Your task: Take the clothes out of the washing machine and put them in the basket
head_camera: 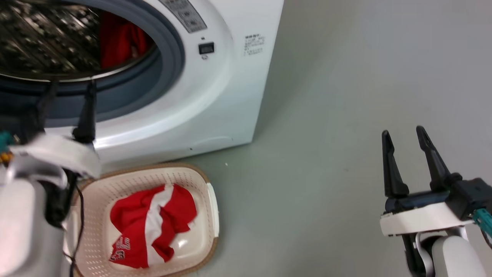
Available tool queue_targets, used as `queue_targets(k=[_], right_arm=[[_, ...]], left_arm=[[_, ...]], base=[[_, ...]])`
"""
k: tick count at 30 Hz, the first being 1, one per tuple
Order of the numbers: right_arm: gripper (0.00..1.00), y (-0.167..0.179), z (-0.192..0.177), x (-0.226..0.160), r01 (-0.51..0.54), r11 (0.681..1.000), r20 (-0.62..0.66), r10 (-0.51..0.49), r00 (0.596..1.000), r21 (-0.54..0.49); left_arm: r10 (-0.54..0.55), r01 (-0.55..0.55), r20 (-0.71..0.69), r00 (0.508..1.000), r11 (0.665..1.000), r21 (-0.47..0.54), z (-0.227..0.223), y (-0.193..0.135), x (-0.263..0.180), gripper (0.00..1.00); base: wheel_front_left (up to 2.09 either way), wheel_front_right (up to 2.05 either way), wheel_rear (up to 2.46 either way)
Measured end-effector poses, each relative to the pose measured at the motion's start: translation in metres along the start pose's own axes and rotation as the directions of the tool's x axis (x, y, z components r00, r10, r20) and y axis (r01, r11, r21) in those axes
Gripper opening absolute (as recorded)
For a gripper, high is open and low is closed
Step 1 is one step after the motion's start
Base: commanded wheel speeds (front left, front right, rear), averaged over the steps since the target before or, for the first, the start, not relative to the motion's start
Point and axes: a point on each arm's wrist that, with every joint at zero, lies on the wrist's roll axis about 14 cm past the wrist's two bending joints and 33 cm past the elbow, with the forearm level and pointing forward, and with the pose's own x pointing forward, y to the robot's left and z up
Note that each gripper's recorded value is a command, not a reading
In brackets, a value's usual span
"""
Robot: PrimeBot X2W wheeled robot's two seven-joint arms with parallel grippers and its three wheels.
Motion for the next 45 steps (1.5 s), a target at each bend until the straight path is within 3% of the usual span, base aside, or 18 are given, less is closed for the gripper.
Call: queue_targets(k=[5,12,15,19,24,28,31,37,44,45], right_arm=[[1.00,-0.007,-0.020,0.011,0.022,1.000,-0.048,-0.022,0.999,0.004],[1.00,-0.017,-0.060,0.017,0.057,0.998,-0.155,-0.056,0.986,0.007],[1.00,-0.015,-0.076,0.018,0.054,0.998,-0.198,-0.050,0.979,0.014],[1.00,-0.017,-0.098,0.015,0.067,0.998,-0.263,-0.061,0.963,0.014],[1.00,-0.024,-0.106,0.009,0.090,0.996,-0.296,-0.086,0.951,0.000],[1.00,-0.031,-0.108,0.003,0.114,0.993,-0.314,-0.112,0.943,-0.015],[1.00,-0.032,-0.110,-0.002,0.124,0.992,-0.327,-0.123,0.937,-0.020],[1.00,-0.026,-0.117,-0.007,0.120,0.993,-0.351,-0.115,0.929,-0.005],[1.00,-0.021,-0.121,-0.008,0.120,0.993,-0.361,-0.106,0.927,0.016],[1.00,-0.021,-0.122,-0.010,0.121,0.993,-0.366,-0.106,0.925,0.017]], left_arm=[[-0.015,0.017,-0.090,0.996,1.000,0.016,-0.006,0.023,0.056,1.00],[-0.021,0.009,-0.267,0.963,0.999,-0.047,-0.046,0.043,0.130,1.00],[0.006,-0.011,-0.332,0.943,1.000,-0.015,-0.066,0.058,0.154,1.00],[0.005,-0.029,-0.419,0.908,0.998,-0.049,-0.099,0.058,0.198,1.00],[0.025,-0.056,-0.463,0.886,0.997,-0.055,-0.115,0.059,0.229,1.00],[0.052,-0.122,-0.475,0.878,0.985,-0.119,-0.128,0.055,0.250,1.00],[0.050,-0.125,-0.538,0.842,0.987,-0.104,-0.151,0.046,0.254,1.00],[0.094,-0.173,-0.688,0.720,0.984,-0.047,-0.194,0.059,0.238,1.00],[0.093,-0.176,-0.752,0.652,0.984,-0.031,-0.220,0.063,0.225,1.00],[0.092,-0.172,-0.750,0.656,0.985,-0.029,-0.219,0.063,0.226,0.16]], base=[[0.00,0.00,0.00],[0.00,0.00,0.00],[0.00,0.00,0.00],[0.00,0.00,0.00],[0.00,0.00,0.00],[0.00,0.00,0.00],[0.00,0.00,0.00],[0.00,0.00,0.00],[0.00,0.00,0.00],[0.00,0.00,0.00]])
